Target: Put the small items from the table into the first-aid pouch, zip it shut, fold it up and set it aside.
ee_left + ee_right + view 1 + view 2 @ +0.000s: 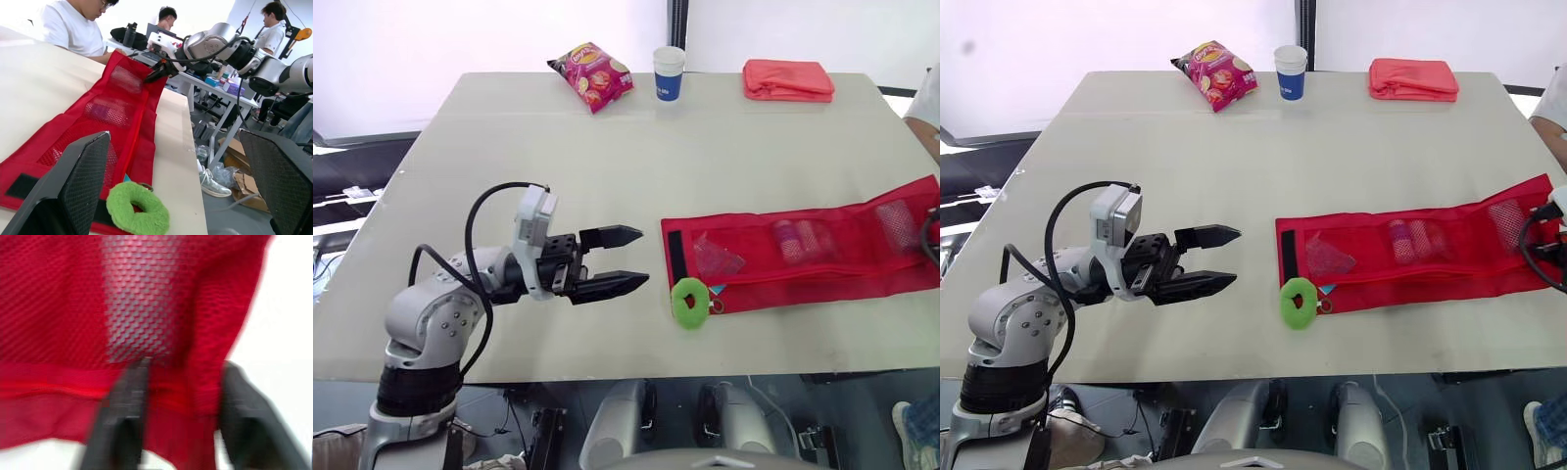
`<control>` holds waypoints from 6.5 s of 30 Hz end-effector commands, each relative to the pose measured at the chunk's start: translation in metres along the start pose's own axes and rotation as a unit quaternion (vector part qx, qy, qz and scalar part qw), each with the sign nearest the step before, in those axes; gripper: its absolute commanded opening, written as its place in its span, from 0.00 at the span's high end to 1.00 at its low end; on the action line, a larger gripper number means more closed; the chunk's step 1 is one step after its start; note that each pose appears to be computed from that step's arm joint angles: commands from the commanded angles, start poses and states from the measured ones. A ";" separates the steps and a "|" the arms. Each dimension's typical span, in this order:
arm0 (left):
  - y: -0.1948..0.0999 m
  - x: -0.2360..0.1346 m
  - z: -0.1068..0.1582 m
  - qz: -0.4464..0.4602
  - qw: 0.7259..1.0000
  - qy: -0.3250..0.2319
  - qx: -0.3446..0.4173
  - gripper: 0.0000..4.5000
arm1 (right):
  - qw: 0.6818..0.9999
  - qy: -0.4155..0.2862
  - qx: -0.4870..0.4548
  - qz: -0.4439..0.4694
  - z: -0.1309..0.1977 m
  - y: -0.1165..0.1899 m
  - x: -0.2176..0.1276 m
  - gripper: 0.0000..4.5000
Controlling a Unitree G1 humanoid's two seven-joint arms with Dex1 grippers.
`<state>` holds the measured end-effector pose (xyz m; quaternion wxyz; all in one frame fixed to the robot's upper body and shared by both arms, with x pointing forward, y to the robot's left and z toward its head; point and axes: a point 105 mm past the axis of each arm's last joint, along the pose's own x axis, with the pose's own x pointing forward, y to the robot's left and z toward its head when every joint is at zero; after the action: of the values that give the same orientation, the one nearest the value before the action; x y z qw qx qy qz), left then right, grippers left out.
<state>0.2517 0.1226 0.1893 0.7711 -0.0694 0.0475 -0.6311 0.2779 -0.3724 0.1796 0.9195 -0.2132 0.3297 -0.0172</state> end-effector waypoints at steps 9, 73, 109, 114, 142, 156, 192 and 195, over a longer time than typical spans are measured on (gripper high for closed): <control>0.048 0.024 -0.060 0.140 0.964 0.135 -0.179 0.00 | 0.911 -0.353 -0.105 0.187 0.072 0.075 -0.121 0.01; 0.099 0.015 -0.054 0.227 0.918 0.062 -0.318 1.00 | 0.981 -0.191 0.030 -0.034 0.020 0.104 0.008 0.98; 0.083 0.008 0.068 0.174 0.981 -0.069 0.043 0.00 | 0.964 -0.201 0.170 0.042 0.016 0.042 -0.027 0.01; 0.031 0.041 0.052 0.039 0.997 -0.033 0.062 0.00 | 0.960 -0.151 0.230 0.060 0.012 0.055 -0.003 0.01; -0.002 0.041 0.022 -0.029 0.998 0.002 0.064 0.00 | 0.927 -0.078 0.339 0.143 -0.017 0.118 0.016 0.01; -0.009 0.043 0.018 -0.055 0.995 0.009 0.077 0.00 | 0.897 -0.097 0.363 0.234 0.005 0.154 0.029 0.01; 0.000 0.044 0.027 -0.011 0.996 -0.014 0.089 0.00 | 0.879 -0.268 0.377 0.112 0.044 0.079 -0.002 0.98; 0.002 0.045 0.026 -0.009 0.996 -0.016 0.089 0.00 | 0.913 -0.276 0.289 0.081 0.054 0.058 -0.019 0.98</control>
<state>0.2678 0.0801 0.2056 0.7709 -0.0192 0.0030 -0.6366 0.2926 -0.2959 0.1776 0.9844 0.1446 0.0998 0.0102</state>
